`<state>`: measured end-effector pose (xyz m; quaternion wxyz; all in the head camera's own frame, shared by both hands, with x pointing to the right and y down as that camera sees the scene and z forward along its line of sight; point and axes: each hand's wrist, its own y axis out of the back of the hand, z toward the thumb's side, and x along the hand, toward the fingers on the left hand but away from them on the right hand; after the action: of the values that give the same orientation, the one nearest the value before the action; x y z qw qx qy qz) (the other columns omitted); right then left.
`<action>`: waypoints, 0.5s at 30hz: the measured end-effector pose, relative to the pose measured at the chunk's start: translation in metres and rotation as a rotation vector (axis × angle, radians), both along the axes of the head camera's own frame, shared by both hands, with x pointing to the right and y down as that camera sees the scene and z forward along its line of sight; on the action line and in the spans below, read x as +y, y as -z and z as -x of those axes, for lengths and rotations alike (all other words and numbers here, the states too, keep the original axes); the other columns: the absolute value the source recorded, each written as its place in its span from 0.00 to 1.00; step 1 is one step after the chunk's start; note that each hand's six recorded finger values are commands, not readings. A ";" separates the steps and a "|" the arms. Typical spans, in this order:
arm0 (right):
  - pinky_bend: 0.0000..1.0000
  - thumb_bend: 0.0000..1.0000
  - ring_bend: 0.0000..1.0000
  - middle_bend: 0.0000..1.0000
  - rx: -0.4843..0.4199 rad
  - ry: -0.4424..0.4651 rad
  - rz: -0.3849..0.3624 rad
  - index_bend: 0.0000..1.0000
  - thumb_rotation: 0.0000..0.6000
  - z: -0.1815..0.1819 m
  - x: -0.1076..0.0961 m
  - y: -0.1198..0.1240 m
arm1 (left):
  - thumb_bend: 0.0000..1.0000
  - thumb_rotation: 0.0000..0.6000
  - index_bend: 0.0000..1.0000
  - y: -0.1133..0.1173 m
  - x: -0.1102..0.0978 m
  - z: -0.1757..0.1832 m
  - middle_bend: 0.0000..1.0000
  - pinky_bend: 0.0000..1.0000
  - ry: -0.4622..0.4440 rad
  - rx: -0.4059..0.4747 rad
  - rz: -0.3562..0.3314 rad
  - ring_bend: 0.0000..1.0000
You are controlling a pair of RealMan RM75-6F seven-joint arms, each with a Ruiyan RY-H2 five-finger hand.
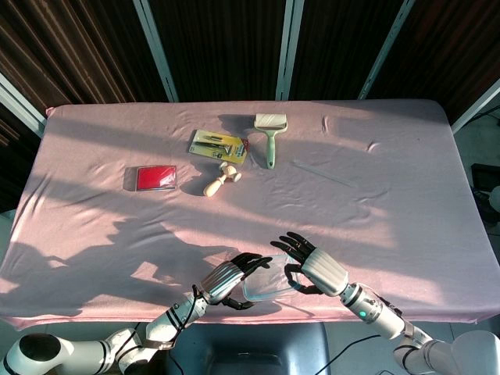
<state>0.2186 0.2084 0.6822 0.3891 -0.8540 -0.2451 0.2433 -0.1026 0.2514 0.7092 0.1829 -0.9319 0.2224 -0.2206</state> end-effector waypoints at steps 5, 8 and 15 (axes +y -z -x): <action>0.00 0.56 0.01 0.19 -0.004 0.001 -0.039 0.81 1.00 0.002 -0.005 0.005 | 0.29 1.00 0.00 0.004 -0.012 0.009 0.00 0.00 0.015 0.020 -0.062 0.00; 0.00 0.56 0.01 0.19 -0.006 0.003 -0.063 0.81 1.00 0.003 -0.008 0.008 | 0.29 1.00 0.00 0.008 -0.019 0.015 0.00 0.00 0.038 0.028 -0.087 0.00; 0.00 0.56 0.02 0.19 -0.019 -0.010 -0.139 0.81 1.00 0.000 -0.022 0.025 | 0.29 1.00 0.00 0.019 -0.041 0.036 0.00 0.00 0.102 0.041 -0.145 0.00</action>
<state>0.2182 0.1860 0.6568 0.4439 -0.8259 -0.2695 0.2195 -0.1388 0.2101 0.6901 0.2337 -0.9080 0.2888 -0.1937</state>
